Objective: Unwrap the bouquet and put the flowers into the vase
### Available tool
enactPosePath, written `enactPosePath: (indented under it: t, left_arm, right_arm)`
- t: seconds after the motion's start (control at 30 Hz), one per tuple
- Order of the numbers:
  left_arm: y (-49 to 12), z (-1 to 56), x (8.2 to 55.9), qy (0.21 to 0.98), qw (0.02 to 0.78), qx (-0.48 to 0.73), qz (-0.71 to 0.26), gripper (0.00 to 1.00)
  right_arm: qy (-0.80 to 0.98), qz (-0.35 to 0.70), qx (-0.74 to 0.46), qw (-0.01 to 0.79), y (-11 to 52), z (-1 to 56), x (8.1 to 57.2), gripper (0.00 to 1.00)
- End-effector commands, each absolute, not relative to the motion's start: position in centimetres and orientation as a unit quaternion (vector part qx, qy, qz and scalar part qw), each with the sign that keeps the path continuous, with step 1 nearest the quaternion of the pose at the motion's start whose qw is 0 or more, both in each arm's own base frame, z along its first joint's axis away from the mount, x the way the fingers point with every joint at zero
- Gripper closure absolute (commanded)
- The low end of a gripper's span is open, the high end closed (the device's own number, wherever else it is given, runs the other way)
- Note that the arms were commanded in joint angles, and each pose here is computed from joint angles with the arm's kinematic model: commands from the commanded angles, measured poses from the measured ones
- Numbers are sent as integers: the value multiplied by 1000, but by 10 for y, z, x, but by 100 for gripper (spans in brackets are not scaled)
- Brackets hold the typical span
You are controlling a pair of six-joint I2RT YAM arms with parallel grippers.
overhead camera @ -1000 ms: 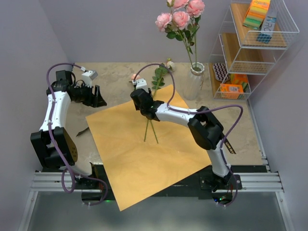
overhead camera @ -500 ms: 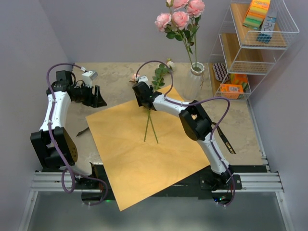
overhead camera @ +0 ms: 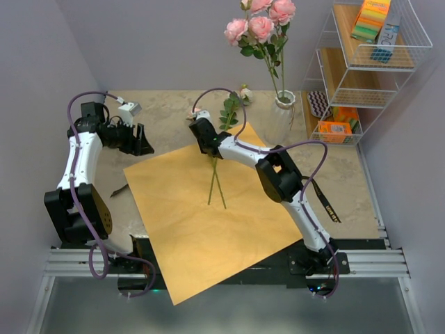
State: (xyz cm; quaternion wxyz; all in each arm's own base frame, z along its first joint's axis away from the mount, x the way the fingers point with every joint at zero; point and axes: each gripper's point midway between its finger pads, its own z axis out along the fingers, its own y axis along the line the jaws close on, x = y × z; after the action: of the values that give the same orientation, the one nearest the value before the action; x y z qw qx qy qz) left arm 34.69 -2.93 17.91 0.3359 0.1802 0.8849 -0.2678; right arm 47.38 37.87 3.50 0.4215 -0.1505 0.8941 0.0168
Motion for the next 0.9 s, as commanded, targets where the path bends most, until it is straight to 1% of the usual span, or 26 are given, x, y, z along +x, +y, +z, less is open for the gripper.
enactPosePath:
  t: [0.0,0.1,0.13,0.17,0.23,0.33,0.4,0.43,0.47,0.5,0.53,0.57,0.6,0.67,0.7,0.77,0.8,0.87]
  left_arm:
    - [-25,188,348,879,355,189,-256,34]
    - [-25,190,348,879,356,188,-256,34]
    - [-25,191,348,879,357,189,-255,34]
    - [-25,191,347,878,357,189,-255,34]
    - [-25,192,347,878,357,190,-255,34]
    - [-24,192,346,879,356,189,-254,34]
    - [-24,192,346,879,358,189,-252,34]
    - [-24,193,345,879,358,190,-252,34]
    - [-23,193,345,879,358,189,-252,34]
    - [-24,194,345,879,359,190,-252,34]
    - [-24,195,345,878,360,189,-252,34]
    - [-24,195,345,878,360,189,-251,34]
    - [-23,196,346,878,362,189,-250,34]
    - [-23,196,346,878,362,188,-251,34]
    - [-23,197,346,878,363,189,-251,34]
    - [-22,197,346,878,363,189,-249,34]
    - [-22,198,346,878,363,189,-248,34]
    - [-22,197,347,879,362,188,-248,34]
  right_arm:
    - [886,32,-154,436,387,54,481,84]
    - [884,36,-161,437,388,60,481,92]
    - [882,40,-161,442,390,67,483,98]
    - [879,46,-162,446,392,74,483,100]
    - [871,61,-159,460,397,93,484,100]
    - [847,102,-154,499,405,148,484,100]
    - [816,146,-157,537,414,204,479,100]
    - [807,156,-163,546,415,217,475,100]
    - [787,178,-160,568,414,254,468,100]
    - [768,201,-162,586,417,278,464,100]
    - [760,207,-166,594,415,288,459,100]
    - [747,216,-166,607,411,307,455,100]
    - [720,235,-163,632,406,346,446,100]
    - [694,238,-174,657,396,378,436,100]
    - [661,250,-168,687,383,422,423,100]
    - [629,244,-176,717,368,454,410,100]
    - [589,253,-163,750,349,499,392,100]
    - [551,242,-172,780,330,530,376,100]
